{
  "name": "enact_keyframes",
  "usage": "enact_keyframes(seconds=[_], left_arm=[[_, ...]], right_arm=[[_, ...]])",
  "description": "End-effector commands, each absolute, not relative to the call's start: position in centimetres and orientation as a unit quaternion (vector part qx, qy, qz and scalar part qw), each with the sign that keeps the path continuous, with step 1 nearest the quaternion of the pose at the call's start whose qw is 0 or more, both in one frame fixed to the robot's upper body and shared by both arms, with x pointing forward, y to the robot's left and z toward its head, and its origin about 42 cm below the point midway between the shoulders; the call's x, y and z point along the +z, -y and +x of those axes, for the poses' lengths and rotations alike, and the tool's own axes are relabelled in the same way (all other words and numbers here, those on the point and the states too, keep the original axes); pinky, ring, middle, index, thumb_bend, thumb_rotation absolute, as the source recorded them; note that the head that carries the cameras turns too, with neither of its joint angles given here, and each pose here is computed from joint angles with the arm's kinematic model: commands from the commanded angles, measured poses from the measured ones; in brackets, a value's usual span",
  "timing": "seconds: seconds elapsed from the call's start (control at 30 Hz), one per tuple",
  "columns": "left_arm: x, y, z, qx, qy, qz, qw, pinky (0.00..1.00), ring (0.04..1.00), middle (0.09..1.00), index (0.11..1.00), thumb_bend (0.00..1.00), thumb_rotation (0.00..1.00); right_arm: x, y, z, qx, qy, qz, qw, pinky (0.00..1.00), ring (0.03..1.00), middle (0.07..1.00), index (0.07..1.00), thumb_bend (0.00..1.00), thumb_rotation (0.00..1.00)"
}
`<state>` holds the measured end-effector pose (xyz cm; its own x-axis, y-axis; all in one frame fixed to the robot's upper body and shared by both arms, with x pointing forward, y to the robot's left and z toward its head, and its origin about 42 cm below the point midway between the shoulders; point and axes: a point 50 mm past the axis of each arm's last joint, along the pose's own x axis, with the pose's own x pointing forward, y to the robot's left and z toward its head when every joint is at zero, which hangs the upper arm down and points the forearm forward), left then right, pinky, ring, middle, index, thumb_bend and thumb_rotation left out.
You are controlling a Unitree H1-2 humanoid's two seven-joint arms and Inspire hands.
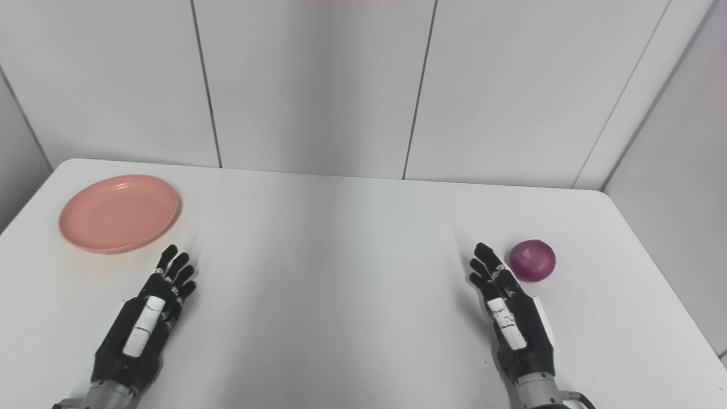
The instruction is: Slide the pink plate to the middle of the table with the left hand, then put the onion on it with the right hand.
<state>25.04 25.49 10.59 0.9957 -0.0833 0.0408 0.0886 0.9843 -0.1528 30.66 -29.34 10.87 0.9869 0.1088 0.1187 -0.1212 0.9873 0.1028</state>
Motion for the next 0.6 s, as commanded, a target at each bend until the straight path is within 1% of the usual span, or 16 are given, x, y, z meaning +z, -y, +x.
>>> enact_keyframes(seconds=[0.0,0.1,0.27,0.5,0.57], left_arm=[[7.9,-23.3,22.6,-0.024,-0.013,-0.112,0.993,1.0,1.0,1.0,1.0,0.77,0.7],[7.6,-23.0,22.6,-0.024,-0.013,-0.114,0.993,1.0,1.0,1.0,1.0,0.76,0.69],[7.5,-22.5,22.7,-0.023,-0.013,-0.11,0.994,1.0,1.0,1.0,1.0,0.75,0.67],[7.5,-21.9,22.8,-0.022,-0.016,-0.108,0.994,1.0,1.0,1.0,1.0,0.74,0.66],[7.4,-21.8,22.8,-0.022,-0.017,-0.107,0.994,1.0,1.0,1.0,1.0,0.73,0.66]], right_arm=[[4.6,30.3,27.0,0.037,-0.023,0.081,0.996,0.95,0.942,0.927,0.89,0.92,0.67],[4.2,30.8,27.0,0.038,-0.024,0.079,0.996,0.95,0.943,0.928,0.891,0.94,0.68],[3.8,31.3,27.1,0.038,-0.026,0.079,0.996,0.96,0.949,0.937,0.904,0.92,0.7],[3.5,31.8,27.1,0.037,-0.026,0.076,0.996,0.97,0.953,0.94,0.908,0.9,0.7],[3.4,31.9,27.1,0.036,-0.028,0.076,0.996,0.99,0.964,0.946,0.912,0.89,0.7]])
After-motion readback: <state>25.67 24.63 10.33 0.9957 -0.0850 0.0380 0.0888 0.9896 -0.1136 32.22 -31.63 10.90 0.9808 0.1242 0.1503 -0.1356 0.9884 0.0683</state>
